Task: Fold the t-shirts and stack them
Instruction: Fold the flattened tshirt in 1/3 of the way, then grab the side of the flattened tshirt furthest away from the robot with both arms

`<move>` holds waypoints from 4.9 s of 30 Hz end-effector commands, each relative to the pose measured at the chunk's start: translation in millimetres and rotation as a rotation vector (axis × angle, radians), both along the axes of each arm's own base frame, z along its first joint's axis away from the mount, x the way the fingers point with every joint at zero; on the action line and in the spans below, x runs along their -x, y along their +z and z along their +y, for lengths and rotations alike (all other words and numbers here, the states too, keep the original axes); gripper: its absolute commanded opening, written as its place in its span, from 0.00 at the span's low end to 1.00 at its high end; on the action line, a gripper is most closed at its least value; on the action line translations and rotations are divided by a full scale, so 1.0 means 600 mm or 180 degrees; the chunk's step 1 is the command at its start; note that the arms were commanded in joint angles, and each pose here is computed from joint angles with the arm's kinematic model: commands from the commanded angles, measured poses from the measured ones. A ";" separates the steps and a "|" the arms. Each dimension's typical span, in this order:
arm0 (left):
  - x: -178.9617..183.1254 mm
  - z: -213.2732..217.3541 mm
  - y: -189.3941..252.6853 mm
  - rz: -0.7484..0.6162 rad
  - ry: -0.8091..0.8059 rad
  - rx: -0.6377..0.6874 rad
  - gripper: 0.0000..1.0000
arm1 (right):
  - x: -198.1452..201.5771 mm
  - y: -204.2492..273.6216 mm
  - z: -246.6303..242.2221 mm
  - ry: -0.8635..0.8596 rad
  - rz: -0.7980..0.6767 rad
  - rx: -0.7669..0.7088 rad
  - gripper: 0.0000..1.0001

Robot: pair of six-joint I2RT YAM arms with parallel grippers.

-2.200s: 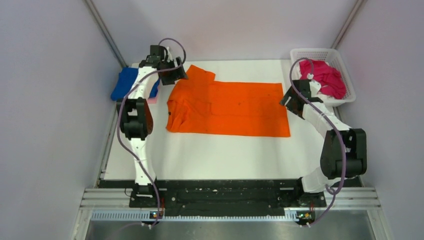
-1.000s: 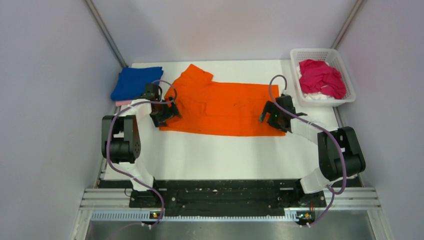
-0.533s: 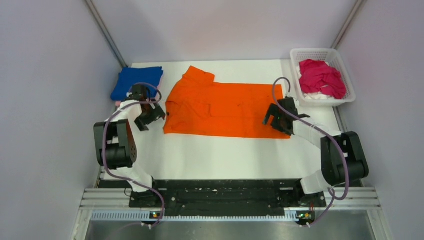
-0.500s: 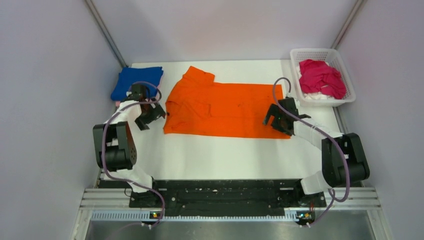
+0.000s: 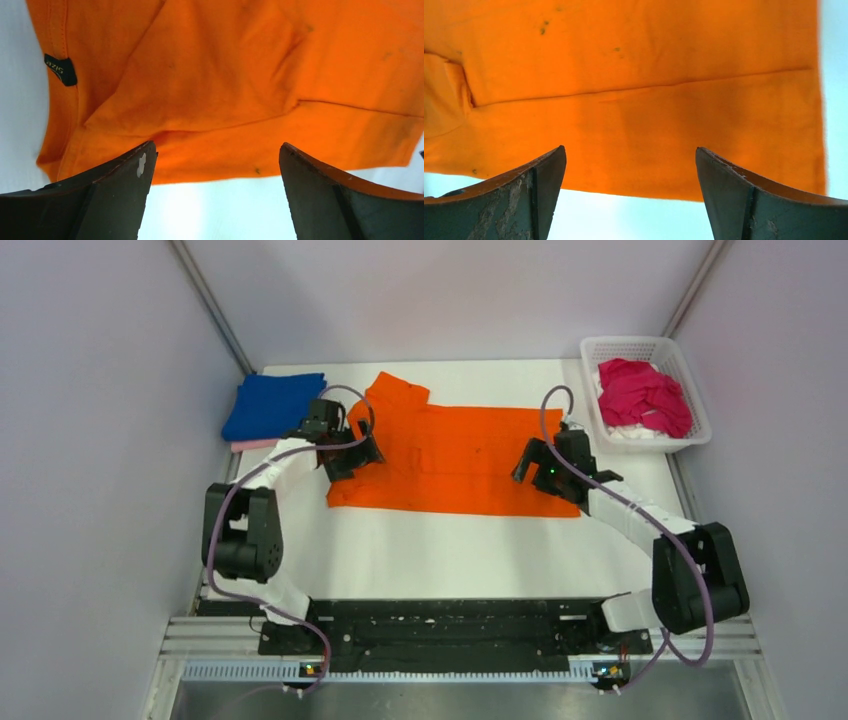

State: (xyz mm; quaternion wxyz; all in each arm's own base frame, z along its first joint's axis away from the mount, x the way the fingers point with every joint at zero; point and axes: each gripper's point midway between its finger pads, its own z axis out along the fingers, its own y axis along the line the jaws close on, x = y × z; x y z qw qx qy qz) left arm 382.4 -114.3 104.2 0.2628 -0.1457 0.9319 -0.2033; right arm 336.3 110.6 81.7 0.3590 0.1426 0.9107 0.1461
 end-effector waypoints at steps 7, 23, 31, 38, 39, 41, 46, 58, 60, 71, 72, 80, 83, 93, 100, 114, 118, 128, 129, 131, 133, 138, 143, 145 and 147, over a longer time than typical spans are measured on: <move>0.022 0.018 -0.111 0.0480 0.0109 -0.0155 0.94 | 0.023 -0.084 0.039 0.0205 0.0375 -0.0001 0.99; 0.274 0.046 -0.159 0.0940 0.0548 -0.0246 0.94 | 0.212 -0.119 -0.012 0.0052 0.0904 -0.0069 0.99; 0.247 0.040 -0.105 0.0502 0.0603 -0.0109 0.96 | 0.205 -0.076 -0.005 0.0104 0.0641 -0.0185 0.99; 0.156 0.025 0.011 0.0027 0.0285 -0.0181 0.99 | 0.114 0.027 0.008 0.0053 0.0022 -0.0219 0.99; 0.135 0.025 0.030 -0.0092 0.0244 -0.0226 0.99 | 0.100 0.041 0.003 -0.0024 -0.0078 -0.0185 0.99; 0.088 0.029 0.058 -0.0281 0.0253 -0.0345 0.99 | 0.072 0.062 -0.009 -0.0187 -0.0242 -0.0096 0.99; -0.062 0.050 0.121 -0.0581 0.0503 -0.0732 0.99 | 0.019 0.083 -0.020 -0.0239 -0.0445 0.0136 0.99; -0.356 0.055 0.036 -0.0649 0.0229 -0.1405 0.95 | -0.034 0.052 -0.033 -0.0178 -0.0354 0.0546 0.99; -0.380 0.044 0.022 -0.0709 0.0196 -0.1317 0.92 | -0.033 0.043 -0.035 -0.0171 -0.0304 0.0569 0.99; -0.424 0.023 -0.054 -0.0749 0.0277 -0.1169 0.71 | -0.033 0.019 -0.030 -0.0091 -0.0181 0.0571 0.99; -0.422 0.019 -0.056 -0.0730 0.0242 -0.1143 0.68 | -0.034 0.020 -0.031 -0.0096 -0.0186 0.0572 0.99; -0.393 0.017 -0.083 -0.0472 0.0031 -0.1229 0.63 | -0.033 0.016 -0.035 -0.0130 -0.0093 0.0572 0.99; -0.381 0.017 -0.097 -0.0339 -0.0035 -0.1242 0.62 | -0.032 0.015 -0.037 -0.0150 -0.0076 0.0543 0.99; -0.357 0.001 -0.123 -0.0128 -0.0179 -0.1111 0.51 | -0.029 0.014 -0.035 -0.0137 -0.0037 0.0479 0.99; -0.338 -0.007 -0.125 -0.0073 -0.0328 -0.1299 0.00 | -0.032 0.021 -0.045 -0.0202 -0.0050 0.0503 0.98; -0.301 -0.032 0.027 -0.0705 -0.0308 -0.1114 0.00 | -0.147 0.026 -0.108 -0.0723 0.0183 0.1064 0.90; -0.268 -0.043 0.071 -0.0900 -0.0321 -0.0916 0.00 | -0.210 0.014 -0.124 -0.0831 0.0247 0.1284 0.85; -0.182 -0.067 0.095 -0.1042 -0.0506 -0.0505 0.00 | -0.296 -0.061 -0.133 -0.0825 0.0443 0.1526 0.74; -0.175 -0.071 0.095 -0.1031 -0.0542 -0.0474 0.00 | -0.295 -0.066 -0.133 -0.0826 0.0461 0.1524 0.73; -0.164 -0.075 0.093 -0.1007 -0.0580 -0.0446 0.00 | -0.288 -0.074 -0.131 -0.0807 0.0492 0.1500 0.70; -0.151 -0.080 0.091 -0.0953 -0.0620 -0.0425 0.00 | -0.278 -0.079 -0.132 -0.0814 0.0505 0.1482 0.68; -0.130 -0.082 0.095 -0.0906 -0.0620 -0.0392 0.00 | -0.246 -0.089 -0.138 -0.0821 0.0564 0.1498 0.62; -0.113 -0.080 0.107 -0.0940 -0.0599 -0.0392 0.00 | -0.225 -0.081 -0.141 -0.0858 0.0525 0.1473 0.59; -0.106 -0.079 0.111 -0.0952 -0.0589 -0.0399 0.00 | -0.219 -0.081 -0.145 -0.0871 0.0532 0.1494 0.59; -0.101 -0.077 0.111 -0.0955 -0.0573 -0.0409 0.00 | -0.215 -0.082 -0.145 -0.0866 0.0534 0.1498 0.58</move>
